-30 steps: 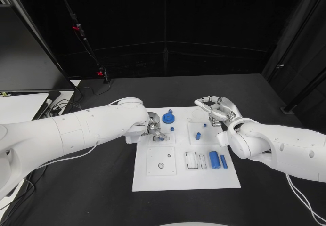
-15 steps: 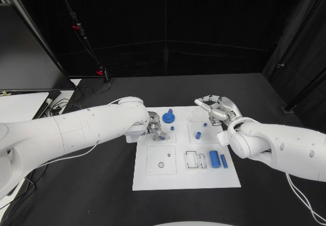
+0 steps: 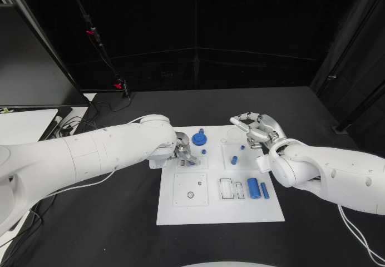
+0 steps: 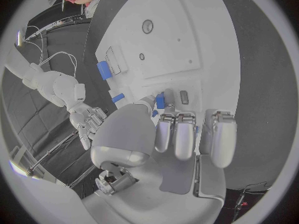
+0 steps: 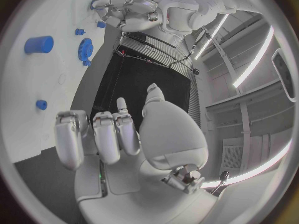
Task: Assemble the parts on the task board
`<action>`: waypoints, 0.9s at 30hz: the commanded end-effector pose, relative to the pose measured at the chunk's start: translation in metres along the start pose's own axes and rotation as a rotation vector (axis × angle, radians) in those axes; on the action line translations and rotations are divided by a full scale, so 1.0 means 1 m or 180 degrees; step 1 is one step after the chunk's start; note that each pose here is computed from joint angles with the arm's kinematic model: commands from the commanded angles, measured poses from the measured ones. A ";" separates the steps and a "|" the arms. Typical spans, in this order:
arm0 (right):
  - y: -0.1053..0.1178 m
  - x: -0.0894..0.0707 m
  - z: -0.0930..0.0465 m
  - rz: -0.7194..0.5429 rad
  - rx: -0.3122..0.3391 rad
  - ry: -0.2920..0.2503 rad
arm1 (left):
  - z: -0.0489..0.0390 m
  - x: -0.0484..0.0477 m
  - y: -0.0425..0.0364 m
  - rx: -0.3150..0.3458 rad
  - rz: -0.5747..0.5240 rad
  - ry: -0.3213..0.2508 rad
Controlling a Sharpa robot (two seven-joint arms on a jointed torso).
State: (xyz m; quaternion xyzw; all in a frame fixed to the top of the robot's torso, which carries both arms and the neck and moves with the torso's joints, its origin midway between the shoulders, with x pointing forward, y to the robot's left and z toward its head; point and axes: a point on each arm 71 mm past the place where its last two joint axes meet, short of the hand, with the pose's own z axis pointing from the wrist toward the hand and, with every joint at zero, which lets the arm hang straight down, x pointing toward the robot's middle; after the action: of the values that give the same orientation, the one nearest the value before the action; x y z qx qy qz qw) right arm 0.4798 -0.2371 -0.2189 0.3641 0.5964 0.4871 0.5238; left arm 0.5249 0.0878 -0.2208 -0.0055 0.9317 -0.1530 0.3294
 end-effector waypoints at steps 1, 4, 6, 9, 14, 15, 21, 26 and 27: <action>0.002 0.001 0.000 0.0006 -0.0025 -0.0001 | 0.0018 0.0050 0.0027 -0.0060 0.0032 0.0080; 0.002 0.000 0.000 0.0004 -0.0024 -0.0005 | 0.0019 0.0049 0.0027 -0.0059 0.0028 0.0074; 0.002 0.000 0.000 0.0004 -0.0023 -0.0005 | 0.0018 0.0049 0.0028 -0.0058 0.0025 0.0070; 0.002 0.000 0.000 0.0004 -0.0023 -0.0004 | 0.0017 0.0049 0.0029 -0.0056 0.0022 0.0065; 0.001 0.000 0.000 0.0003 -0.0022 -0.0006 | 0.0016 0.0046 0.0035 -0.0057 0.0009 0.0046; 0.001 0.000 0.000 0.0003 -0.0021 -0.0005 | 0.0016 0.0045 0.0037 -0.0056 0.0007 0.0043; 0.001 0.000 0.001 0.0002 -0.0020 -0.0006 | 0.0015 0.0045 0.0045 -0.0040 0.0001 0.0043; 0.001 0.000 0.001 0.0002 -0.0019 -0.0005 | 0.0016 0.0047 0.0046 -0.0032 -0.0002 0.0041; 0.001 0.000 0.001 0.0002 -0.0018 -0.0005 | 0.0016 0.0047 0.0045 -0.0027 -0.0004 0.0036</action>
State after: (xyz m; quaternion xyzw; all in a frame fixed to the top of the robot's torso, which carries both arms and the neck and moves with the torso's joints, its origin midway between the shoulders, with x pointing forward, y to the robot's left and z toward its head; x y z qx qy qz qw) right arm 0.4804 -0.2374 -0.2191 0.3644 0.5965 0.4864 0.5243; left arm 0.5246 0.0900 -0.2219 -0.0086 0.9313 -0.1541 0.3299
